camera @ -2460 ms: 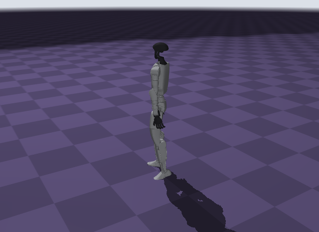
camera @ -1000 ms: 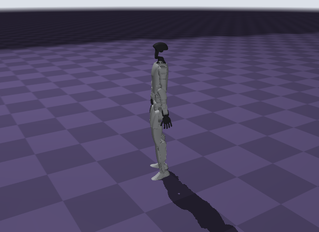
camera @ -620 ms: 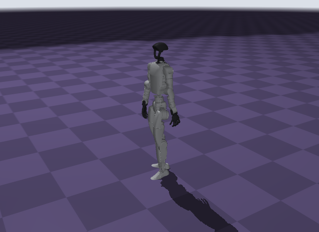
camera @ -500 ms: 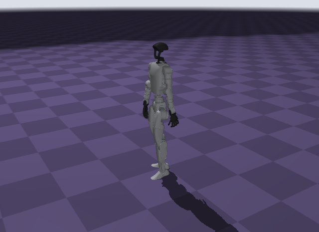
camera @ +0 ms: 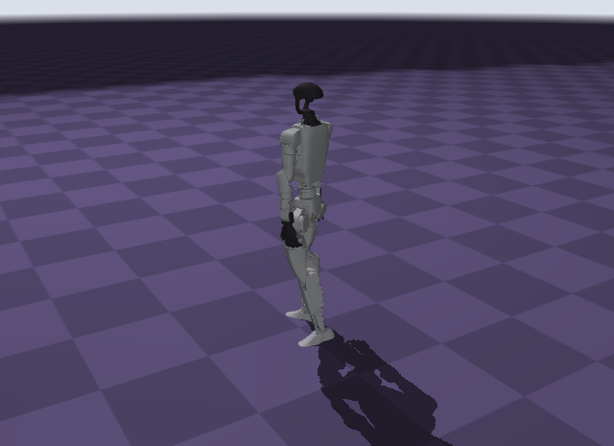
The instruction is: In place motions
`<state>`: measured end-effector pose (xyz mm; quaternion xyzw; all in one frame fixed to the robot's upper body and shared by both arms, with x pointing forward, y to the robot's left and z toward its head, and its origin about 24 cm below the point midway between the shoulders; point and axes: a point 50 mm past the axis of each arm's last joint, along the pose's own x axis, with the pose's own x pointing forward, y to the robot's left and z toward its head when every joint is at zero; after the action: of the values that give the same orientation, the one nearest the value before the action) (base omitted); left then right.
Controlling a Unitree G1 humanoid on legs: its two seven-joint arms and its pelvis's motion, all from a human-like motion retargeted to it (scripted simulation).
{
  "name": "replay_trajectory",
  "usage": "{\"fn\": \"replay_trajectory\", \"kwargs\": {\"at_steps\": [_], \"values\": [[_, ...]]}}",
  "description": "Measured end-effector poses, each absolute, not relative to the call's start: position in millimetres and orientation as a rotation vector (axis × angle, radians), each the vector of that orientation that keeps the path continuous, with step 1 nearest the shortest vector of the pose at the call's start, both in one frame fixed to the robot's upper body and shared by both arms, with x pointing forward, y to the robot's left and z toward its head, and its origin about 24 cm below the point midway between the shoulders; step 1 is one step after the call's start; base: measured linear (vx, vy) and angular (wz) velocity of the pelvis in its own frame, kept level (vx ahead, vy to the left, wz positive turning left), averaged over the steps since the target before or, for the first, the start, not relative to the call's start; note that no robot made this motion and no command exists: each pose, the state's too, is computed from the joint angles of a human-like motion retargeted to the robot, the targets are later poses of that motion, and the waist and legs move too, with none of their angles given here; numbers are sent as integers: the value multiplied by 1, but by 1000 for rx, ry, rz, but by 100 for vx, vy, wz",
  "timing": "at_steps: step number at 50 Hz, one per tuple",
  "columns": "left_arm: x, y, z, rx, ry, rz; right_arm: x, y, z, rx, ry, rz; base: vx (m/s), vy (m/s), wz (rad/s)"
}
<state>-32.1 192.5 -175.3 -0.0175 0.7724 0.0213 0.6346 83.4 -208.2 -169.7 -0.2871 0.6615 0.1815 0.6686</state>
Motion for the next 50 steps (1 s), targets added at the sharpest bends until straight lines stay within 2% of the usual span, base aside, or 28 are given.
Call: {"fn": "replay_trajectory", "kwargs": {"at_steps": [6,12,21,28,35,50], "values": [[-50,194,-172,-49,1836,52,109,-195,-166,-613,1415,435,-31,0,-205],[-36,196,-174,-2,1799,48,123,-193,-163,-586,1365,379,-23,8,-151],[-3,171,-180,-36,1671,-14,103,-213,-162,-620,1495,286,-11,8,-112],[15,144,-181,-35,1632,-189,102,-211,-162,-592,1524,271,-5,8,-46],[18,136,-181,71,1615,-316,96,-200,-165,-541,1558,300,-1,2,-11],[-20,151,-179,-7,1763,-191,100,-190,-166,-512,1534,329,0,0,1]]}}
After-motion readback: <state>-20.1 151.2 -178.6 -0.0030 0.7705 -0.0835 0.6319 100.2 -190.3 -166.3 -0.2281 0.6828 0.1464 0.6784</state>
